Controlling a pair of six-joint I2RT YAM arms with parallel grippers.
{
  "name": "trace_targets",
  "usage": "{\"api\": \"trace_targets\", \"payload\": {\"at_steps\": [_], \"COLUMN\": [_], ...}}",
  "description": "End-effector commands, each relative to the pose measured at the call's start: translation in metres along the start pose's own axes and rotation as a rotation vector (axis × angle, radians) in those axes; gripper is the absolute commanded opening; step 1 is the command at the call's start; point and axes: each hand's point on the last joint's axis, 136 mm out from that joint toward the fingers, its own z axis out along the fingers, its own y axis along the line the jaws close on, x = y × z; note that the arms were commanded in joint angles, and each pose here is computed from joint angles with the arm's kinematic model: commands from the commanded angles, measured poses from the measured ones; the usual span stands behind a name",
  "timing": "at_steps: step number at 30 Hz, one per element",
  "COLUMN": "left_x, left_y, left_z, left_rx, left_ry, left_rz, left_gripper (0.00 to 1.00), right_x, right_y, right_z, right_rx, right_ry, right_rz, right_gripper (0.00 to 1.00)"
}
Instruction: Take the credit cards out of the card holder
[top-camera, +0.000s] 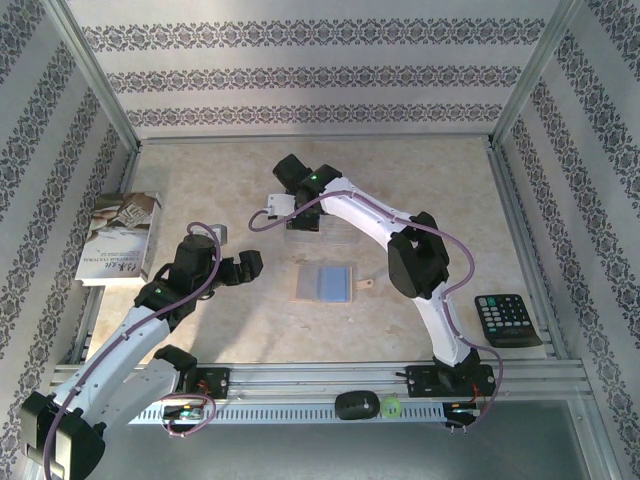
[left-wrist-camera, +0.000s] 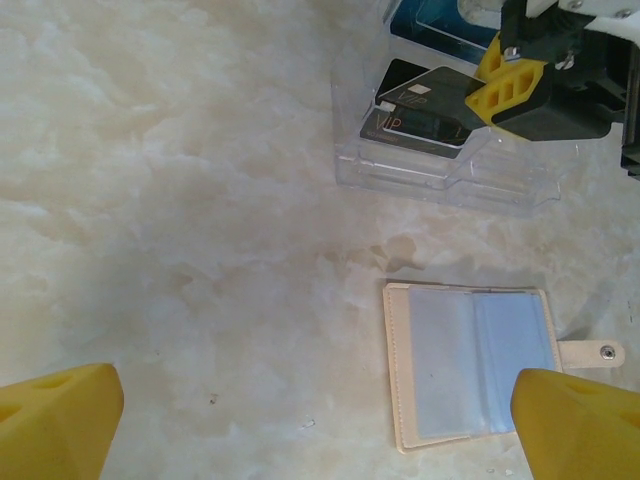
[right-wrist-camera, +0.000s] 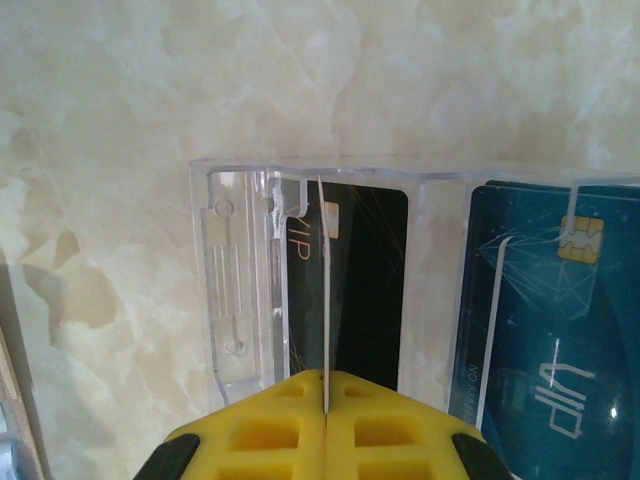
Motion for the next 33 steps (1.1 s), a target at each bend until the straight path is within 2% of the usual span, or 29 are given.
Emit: {"api": "trace_targets", "payload": {"at_steps": [1, 25, 33], "left_x": [0.004, 0.007, 0.008], "left_y": [0.007, 0.009, 0.01], "left_z": [0.002, 0.003, 0.005], "left_rx": [-0.015, -0.006, -0.004], "left_ry": [0.014, 0.015, 0.02], "left_rz": [-0.016, -0.038, -0.042], "left_gripper": [0.99, 0.99, 0.99], "right_x": [0.002, 0.02, 0.013], "right_y": [0.002, -0.004, -0.002], "right_z": [0.006, 0.006, 0.011], "right_rx": [-0.028, -0.027, -0.031], "right_ry": [0.007, 0.054, 0.04], "right_rz": [-0.008, 0.045, 0.042], "right_gripper": [0.0, 0.0, 0.01]}}
